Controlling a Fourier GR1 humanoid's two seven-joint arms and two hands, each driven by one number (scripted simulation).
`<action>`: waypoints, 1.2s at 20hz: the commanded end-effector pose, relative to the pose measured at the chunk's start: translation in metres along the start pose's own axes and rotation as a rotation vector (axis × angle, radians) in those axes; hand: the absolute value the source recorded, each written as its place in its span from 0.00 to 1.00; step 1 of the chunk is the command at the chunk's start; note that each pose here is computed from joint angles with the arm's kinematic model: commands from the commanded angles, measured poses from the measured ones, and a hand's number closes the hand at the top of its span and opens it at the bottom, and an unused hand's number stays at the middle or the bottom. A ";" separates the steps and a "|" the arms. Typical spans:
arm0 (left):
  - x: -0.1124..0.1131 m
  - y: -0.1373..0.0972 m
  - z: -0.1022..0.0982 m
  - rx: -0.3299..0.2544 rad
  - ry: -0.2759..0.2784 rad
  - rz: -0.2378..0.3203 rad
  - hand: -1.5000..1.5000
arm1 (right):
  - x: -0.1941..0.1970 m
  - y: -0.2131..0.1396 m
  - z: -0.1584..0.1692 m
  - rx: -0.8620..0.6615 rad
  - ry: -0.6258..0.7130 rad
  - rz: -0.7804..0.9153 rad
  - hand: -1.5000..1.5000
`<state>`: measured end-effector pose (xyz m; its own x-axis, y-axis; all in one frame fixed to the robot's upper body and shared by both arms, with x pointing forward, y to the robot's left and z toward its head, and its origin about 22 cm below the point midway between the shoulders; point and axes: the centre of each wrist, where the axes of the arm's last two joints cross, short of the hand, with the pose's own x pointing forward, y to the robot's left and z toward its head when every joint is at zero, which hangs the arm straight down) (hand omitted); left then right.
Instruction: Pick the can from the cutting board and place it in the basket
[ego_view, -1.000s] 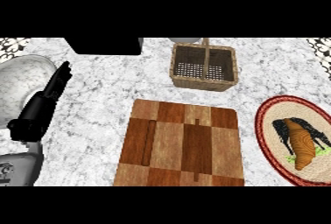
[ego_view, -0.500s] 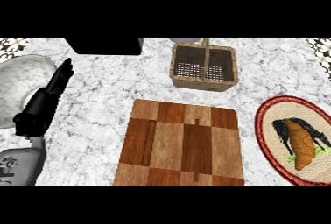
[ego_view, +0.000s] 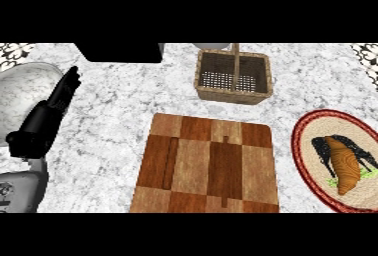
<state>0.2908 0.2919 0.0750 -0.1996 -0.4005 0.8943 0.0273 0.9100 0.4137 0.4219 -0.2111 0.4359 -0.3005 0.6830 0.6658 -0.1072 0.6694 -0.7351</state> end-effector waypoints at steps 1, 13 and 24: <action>0.000 -0.001 -0.009 -0.015 0.003 0.018 0.50 | 0.030 0.028 -0.017 0.096 0.040 0.044 1.00; -0.001 -0.010 0.004 0.006 0.001 -0.003 0.50 | 0.016 0.032 -0.021 0.164 0.217 0.410 1.00; -0.004 -0.016 0.004 0.009 0.003 0.013 0.50 | 0.006 0.037 -0.028 0.327 0.158 0.287 0.00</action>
<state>0.2917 0.2903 0.0729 -0.1935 -0.3976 0.8969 0.0223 0.9122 0.4091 0.4410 -0.1715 0.4131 -0.2068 0.9043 0.3735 -0.2913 0.3076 -0.9058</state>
